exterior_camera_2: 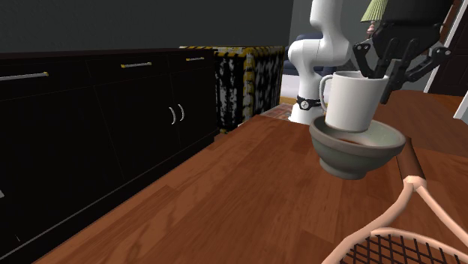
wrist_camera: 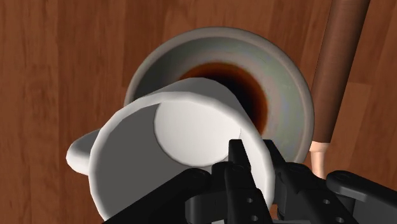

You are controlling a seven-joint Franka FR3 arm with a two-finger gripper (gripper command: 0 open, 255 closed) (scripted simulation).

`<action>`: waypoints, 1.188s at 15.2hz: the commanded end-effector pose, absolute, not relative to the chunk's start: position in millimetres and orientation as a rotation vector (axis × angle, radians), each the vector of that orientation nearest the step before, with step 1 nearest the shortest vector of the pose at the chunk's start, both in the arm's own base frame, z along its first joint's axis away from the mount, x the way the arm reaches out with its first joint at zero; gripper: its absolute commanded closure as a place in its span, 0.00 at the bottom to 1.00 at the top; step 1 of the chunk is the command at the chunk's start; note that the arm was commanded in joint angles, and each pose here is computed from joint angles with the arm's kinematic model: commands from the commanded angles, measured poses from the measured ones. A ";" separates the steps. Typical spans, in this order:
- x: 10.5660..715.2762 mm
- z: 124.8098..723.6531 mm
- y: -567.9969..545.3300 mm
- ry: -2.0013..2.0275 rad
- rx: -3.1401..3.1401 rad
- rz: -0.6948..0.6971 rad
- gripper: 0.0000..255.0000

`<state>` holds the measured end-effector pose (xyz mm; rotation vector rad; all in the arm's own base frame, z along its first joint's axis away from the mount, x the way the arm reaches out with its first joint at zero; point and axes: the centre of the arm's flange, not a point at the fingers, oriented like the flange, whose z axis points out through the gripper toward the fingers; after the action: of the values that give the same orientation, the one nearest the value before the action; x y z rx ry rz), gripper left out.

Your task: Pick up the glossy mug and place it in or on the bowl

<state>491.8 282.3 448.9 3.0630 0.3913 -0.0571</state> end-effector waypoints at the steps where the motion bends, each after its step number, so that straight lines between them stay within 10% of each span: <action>1: 491.8 449.0 282.3 0.391 3.063 -0.057 1.00; 2: 491.8 449.0 282.3 0.391 3.063 -0.057 0.00; 18: 493.3 498.9 285.2 0.391 3.063 -0.057 0.00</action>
<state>493.3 285.2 498.8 3.0631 0.3914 -0.0564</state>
